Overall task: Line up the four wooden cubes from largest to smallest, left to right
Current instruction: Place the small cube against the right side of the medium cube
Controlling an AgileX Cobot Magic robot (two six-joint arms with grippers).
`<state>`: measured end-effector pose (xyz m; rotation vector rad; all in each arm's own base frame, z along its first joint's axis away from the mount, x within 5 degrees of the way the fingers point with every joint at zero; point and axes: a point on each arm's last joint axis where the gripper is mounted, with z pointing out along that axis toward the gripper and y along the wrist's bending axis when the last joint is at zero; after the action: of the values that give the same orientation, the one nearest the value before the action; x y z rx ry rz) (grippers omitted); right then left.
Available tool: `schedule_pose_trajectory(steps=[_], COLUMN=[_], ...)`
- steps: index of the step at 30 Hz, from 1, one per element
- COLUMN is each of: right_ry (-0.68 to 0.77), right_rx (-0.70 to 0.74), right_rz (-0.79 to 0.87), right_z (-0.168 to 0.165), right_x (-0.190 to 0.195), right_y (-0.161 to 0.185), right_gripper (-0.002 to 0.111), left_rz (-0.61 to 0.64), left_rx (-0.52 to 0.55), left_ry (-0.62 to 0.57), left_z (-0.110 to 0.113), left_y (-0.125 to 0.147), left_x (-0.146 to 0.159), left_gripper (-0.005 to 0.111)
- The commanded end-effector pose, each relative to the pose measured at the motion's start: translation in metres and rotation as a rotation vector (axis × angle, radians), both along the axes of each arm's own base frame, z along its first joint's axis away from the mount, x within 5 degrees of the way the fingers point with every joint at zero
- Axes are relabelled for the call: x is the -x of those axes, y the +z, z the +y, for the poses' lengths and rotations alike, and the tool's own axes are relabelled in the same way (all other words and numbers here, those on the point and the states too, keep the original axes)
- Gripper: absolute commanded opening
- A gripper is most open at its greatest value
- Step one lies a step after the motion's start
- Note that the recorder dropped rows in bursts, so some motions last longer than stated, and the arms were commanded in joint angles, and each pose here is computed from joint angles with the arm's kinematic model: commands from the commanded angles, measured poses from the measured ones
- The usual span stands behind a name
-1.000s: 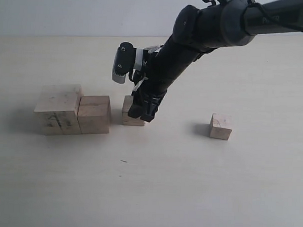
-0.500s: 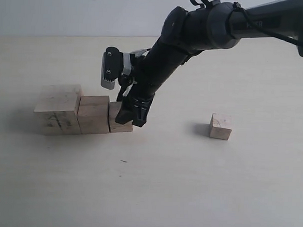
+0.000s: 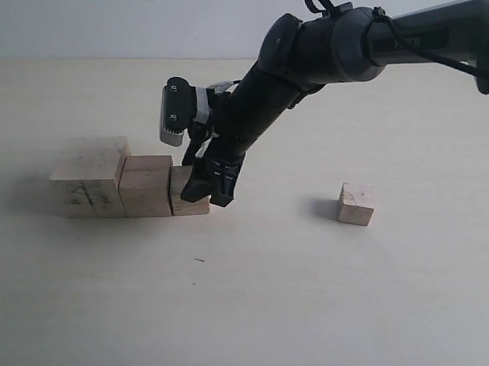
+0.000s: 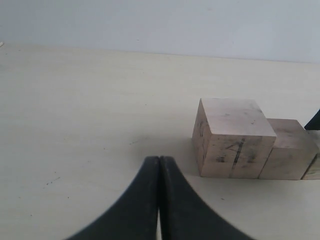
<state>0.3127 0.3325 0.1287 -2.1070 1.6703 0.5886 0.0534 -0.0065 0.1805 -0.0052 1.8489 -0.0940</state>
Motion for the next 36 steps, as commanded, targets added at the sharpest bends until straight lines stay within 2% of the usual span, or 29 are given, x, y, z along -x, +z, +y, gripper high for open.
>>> schedule_pose_trajectory(steps=[1,9,13,20,27,30,36], right_ry=[-0.046,-0.062,-0.052,-0.052,-0.048,-0.057,-0.083], right_rx=[0.005,0.006,0.011,0.011,0.012,0.002,-0.017], right_rz=[0.008,0.017,0.031,0.031,0.042,0.048,0.034], right_z=[0.0033,0.0034,0.0029,0.0029,0.0029,0.0037,0.0051], right_x=[0.0002,0.0002,0.0018,0.0018,0.0028,0.0027,0.0005], right_y=[-0.0064,-0.0064,-0.0065,-0.0065,-0.0064,-0.0059,-0.0033], right_gripper=[0.0,0.0,0.007,0.031,0.071,0.08,0.087], left_rz=[-0.01,-0.01,-0.01,-0.01,-0.01,-0.01,-0.01], left_rx=[0.001,0.001,0.001,0.001,0.001,0.001,0.001], left_ry=[-0.004,-0.004,-0.004,-0.004,-0.004,-0.004,-0.004], left_z=[-0.0002,-0.0002,-0.0002,-0.0002,-0.0002,-0.0002,-0.0002], left_y=[0.0008,0.0008,0.0008,0.0008,0.0008,0.0008,0.0008], left_x=[0.0003,0.0003,0.0003,0.0003,0.0003,0.0003,0.0003], left_gripper=[0.0,0.0,0.0,0.0,0.0,0.0,0.0])
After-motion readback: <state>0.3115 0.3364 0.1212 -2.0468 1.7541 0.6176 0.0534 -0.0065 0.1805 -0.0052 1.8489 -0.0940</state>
